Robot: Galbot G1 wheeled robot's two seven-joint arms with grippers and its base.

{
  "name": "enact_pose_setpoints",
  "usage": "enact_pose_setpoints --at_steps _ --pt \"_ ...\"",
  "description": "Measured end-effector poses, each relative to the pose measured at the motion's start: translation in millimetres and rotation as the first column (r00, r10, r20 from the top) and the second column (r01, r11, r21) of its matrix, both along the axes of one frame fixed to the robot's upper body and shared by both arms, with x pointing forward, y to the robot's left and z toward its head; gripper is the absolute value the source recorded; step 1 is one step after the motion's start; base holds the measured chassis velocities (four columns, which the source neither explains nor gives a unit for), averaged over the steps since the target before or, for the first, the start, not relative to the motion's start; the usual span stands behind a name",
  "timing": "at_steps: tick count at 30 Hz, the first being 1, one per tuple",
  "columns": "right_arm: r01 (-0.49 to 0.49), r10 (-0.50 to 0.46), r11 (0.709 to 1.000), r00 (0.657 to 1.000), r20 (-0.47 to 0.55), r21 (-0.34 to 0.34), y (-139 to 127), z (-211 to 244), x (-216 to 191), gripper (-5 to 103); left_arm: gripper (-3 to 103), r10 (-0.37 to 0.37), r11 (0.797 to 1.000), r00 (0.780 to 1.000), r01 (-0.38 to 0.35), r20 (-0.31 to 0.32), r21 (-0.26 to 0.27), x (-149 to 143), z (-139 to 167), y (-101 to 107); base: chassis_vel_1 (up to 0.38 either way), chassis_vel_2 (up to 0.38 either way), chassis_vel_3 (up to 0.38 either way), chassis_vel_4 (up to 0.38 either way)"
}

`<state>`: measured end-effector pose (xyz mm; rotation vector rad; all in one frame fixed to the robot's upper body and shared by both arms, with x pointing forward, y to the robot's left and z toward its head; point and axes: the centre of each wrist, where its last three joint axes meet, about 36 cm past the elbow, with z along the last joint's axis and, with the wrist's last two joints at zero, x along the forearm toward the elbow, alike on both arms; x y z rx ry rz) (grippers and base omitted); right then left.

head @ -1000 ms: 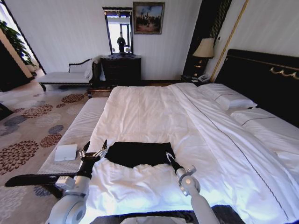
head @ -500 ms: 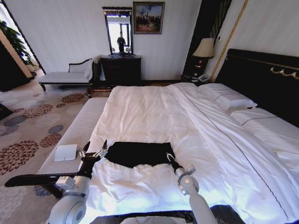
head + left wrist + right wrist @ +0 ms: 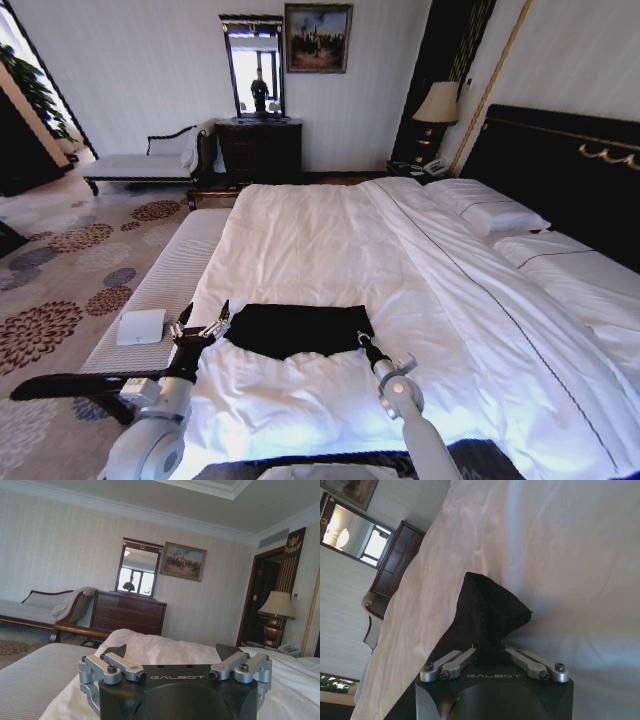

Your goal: Fold the clothes on the bed.

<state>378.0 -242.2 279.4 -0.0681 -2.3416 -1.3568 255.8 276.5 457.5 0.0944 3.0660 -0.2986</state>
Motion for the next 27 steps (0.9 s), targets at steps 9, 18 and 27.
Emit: enact_pose_setpoints --at_steps 9,18,27 --pt "-0.009 0.01 1.0 1.0 0.019 -0.012 10 10 1 4 100 0.0 1.0 1.0 0.0 0.0 0.0 0 0 0 0.0 0.0 0.0 0.0" --pt "0.005 -0.003 0.999 0.999 0.045 -0.044 2 20 3 4 100 0.0 1.0 1.0 0.0 0.0 0.0 0 0 0 0.0 0.0 0.0 0.0" --pt "0.046 -0.036 0.993 0.995 0.092 -0.106 -40 40 2 4 100 0.0 1.0 1.0 0.0 0.0 0.0 0 0 0 0.0 0.0 0.0 0.0"
